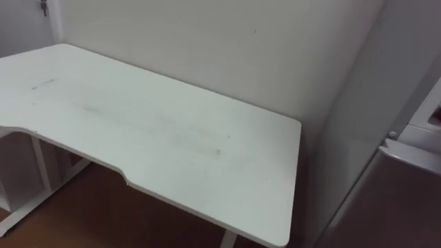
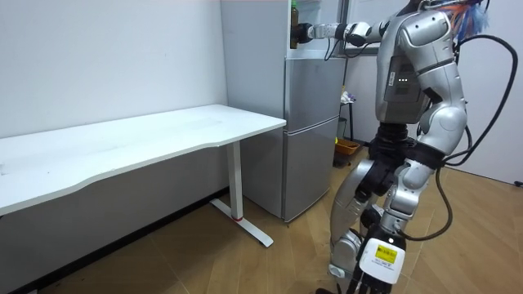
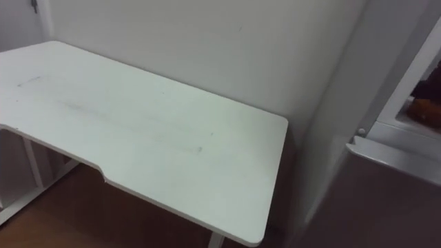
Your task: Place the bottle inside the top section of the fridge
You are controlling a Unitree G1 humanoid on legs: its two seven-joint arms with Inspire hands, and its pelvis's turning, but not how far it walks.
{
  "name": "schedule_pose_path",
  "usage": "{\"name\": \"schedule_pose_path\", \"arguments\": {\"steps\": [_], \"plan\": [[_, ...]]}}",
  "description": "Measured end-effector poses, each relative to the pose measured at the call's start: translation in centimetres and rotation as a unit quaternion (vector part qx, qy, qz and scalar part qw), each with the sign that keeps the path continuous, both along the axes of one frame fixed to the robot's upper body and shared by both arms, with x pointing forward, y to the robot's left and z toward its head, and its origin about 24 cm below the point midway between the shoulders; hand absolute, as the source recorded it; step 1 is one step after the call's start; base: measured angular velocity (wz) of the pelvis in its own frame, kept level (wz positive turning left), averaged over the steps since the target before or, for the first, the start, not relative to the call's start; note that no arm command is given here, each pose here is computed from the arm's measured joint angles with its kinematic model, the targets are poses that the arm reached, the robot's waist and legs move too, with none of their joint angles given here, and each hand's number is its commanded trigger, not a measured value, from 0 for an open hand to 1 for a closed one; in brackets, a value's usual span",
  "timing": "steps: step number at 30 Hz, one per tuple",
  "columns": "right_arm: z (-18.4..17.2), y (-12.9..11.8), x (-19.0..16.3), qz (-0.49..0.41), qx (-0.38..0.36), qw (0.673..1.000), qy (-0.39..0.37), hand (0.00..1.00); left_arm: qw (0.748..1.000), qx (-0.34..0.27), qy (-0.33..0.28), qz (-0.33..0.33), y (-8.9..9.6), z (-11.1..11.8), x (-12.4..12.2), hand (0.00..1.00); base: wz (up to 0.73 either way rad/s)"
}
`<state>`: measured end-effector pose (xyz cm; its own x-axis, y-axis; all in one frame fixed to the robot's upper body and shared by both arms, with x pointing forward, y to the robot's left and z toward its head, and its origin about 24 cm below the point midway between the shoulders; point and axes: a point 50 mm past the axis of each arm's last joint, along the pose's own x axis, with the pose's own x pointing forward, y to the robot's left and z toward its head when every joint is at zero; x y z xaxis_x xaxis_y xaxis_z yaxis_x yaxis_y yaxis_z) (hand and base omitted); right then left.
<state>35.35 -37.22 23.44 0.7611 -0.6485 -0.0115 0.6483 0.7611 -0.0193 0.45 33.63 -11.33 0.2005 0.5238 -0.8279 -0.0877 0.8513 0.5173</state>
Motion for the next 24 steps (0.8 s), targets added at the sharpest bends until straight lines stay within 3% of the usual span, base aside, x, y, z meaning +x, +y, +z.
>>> {"name": "schedule_pose_path", "arguments": {"steps": [24], "plan": [[-0.05,-0.3,-0.18,-0.003,0.018,1.0,-0.006,0.0,1.0,0.013,-0.008,-0.008,0.41,0.4,0.27,0.0,0.0]]}}
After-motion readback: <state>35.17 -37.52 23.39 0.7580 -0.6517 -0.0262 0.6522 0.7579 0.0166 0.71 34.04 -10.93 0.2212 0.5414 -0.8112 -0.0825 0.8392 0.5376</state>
